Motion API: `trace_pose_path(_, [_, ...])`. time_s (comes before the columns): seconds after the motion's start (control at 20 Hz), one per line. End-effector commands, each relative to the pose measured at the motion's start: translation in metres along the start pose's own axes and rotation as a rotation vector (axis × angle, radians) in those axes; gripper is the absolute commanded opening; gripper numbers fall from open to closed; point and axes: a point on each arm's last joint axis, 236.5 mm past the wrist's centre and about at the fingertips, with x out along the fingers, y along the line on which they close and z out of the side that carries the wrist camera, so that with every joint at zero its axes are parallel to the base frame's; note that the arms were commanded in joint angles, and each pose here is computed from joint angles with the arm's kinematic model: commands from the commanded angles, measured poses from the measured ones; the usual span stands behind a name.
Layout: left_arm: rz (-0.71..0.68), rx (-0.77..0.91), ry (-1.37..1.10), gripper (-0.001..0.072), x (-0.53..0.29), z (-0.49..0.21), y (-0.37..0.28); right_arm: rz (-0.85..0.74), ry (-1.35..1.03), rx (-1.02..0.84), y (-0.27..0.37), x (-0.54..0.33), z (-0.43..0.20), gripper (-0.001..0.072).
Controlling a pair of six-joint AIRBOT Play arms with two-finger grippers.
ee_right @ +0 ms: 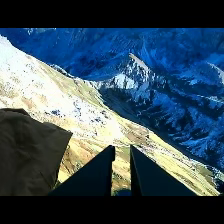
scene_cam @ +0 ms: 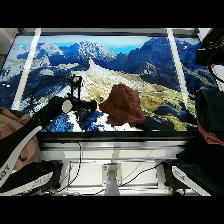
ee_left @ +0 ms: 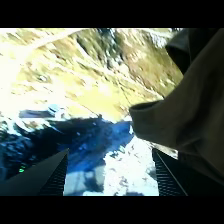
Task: Fold the clothes and pants, and hang the long-sleeved shirts on hangers.
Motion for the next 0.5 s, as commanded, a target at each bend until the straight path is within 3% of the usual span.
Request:
trace_pose_path(0.0, [-0.143,-0.059,0.055,0.0556,0.019,-0.016,-0.021,-0.001,-0.005,0.0,0.0,0.002,0.001,0.0122])
trace_pose_path(0.45, [-0.159,-0.156,-0.073,0.0531,0.043,0.014,-0.017,0.007,0.035,0.003,0.001,0.013,-0.012,0.0122])
